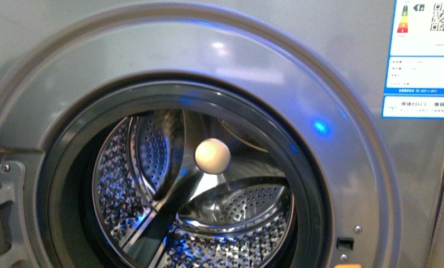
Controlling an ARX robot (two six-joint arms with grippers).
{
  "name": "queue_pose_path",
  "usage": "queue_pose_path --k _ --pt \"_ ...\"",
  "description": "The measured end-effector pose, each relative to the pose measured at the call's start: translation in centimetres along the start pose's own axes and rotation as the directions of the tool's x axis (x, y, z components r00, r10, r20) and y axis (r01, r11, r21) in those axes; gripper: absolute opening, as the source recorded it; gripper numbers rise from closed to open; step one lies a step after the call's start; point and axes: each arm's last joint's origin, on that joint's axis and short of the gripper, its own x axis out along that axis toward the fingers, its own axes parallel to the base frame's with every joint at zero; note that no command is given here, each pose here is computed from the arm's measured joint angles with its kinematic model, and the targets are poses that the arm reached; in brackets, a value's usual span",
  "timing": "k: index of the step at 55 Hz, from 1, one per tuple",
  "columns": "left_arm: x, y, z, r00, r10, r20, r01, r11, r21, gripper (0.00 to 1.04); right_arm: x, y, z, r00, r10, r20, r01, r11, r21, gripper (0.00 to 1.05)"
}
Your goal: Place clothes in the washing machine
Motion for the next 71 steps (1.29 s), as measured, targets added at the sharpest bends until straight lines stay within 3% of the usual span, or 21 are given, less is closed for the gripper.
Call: queue_pose_path --k 37,41,49,58,71 --pt "0.0 0.0 0.0 1.000 0.000 0.000 0.000 1.000 0.000 0.98 0.0 0.0 0.0 1.000 0.000 0.000 0.000 1.000 0.000 0.97" --pt "0.0 0.0 0.0 1.000 0.000 0.000 0.000 1.000 0.000 0.98 0.0 -0.1 0.7 0.990 0.123 0.075 -0.125 0.992 0.013 0.97" --pt "0.0 0.0 0.0 1.000 0.000 0.000 0.000 1.000 0.000 0.98 0.1 -0.8 1.0 0.980 0.182 0.077 -0.183 0.983 0.008 0.97" --pt "0.0 0.0 0.0 1.000 0.000 0.000 0.000 1.000 0.000 0.98 0.1 -2.1 2.9 0.972 0.202 0.117 -0.203 0.979 -0.001 0.97" --pt "0.0 0.0 0.0 1.000 0.000 0.000 0.000 1.000 0.000 0.98 0.3 -5.4 6.5 0.970 0.160 0.184 -0.150 0.986 -0.068 0.97"
